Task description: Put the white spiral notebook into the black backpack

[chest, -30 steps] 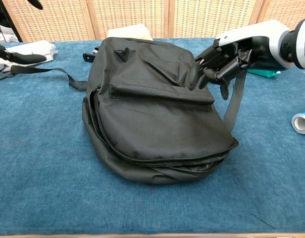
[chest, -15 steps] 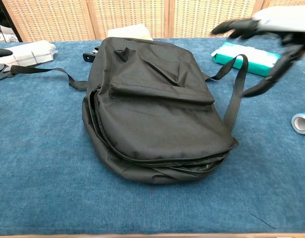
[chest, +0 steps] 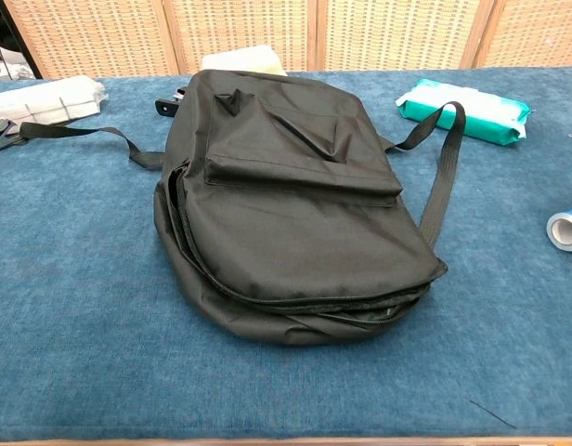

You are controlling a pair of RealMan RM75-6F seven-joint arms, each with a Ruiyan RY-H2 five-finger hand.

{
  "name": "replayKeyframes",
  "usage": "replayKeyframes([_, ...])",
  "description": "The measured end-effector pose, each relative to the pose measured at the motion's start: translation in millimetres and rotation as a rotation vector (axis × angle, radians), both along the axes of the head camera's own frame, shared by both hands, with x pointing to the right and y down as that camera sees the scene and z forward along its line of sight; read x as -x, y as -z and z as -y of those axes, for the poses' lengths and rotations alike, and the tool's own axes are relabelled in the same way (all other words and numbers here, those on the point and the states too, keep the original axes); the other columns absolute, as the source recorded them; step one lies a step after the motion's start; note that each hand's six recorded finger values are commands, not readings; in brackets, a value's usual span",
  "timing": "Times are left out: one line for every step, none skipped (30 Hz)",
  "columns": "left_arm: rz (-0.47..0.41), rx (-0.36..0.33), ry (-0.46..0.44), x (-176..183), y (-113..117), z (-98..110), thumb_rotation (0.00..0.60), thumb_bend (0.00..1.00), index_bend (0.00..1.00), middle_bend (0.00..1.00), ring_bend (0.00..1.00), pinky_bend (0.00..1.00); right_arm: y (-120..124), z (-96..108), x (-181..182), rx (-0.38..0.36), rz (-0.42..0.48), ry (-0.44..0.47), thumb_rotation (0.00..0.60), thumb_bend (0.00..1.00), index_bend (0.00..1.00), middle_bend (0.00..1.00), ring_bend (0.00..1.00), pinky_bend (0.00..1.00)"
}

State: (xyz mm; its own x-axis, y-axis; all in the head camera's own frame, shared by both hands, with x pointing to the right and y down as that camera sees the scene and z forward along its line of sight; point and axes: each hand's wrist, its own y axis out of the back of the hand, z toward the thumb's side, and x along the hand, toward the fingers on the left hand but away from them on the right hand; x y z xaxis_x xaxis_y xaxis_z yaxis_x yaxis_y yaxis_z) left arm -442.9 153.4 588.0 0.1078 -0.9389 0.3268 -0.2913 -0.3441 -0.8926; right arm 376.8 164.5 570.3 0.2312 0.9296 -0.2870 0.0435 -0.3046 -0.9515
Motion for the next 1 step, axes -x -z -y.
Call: replayKeyframes([0.017,0.019,0.027,7.8,1.7,-7.9,0.6,0.0,0.0,0.0,0.0,0.0,1.0,-4.2,-6.8,-0.003,-0.003,-0.022,0.6,0.0,0.0,0.0,0.0,0.0])
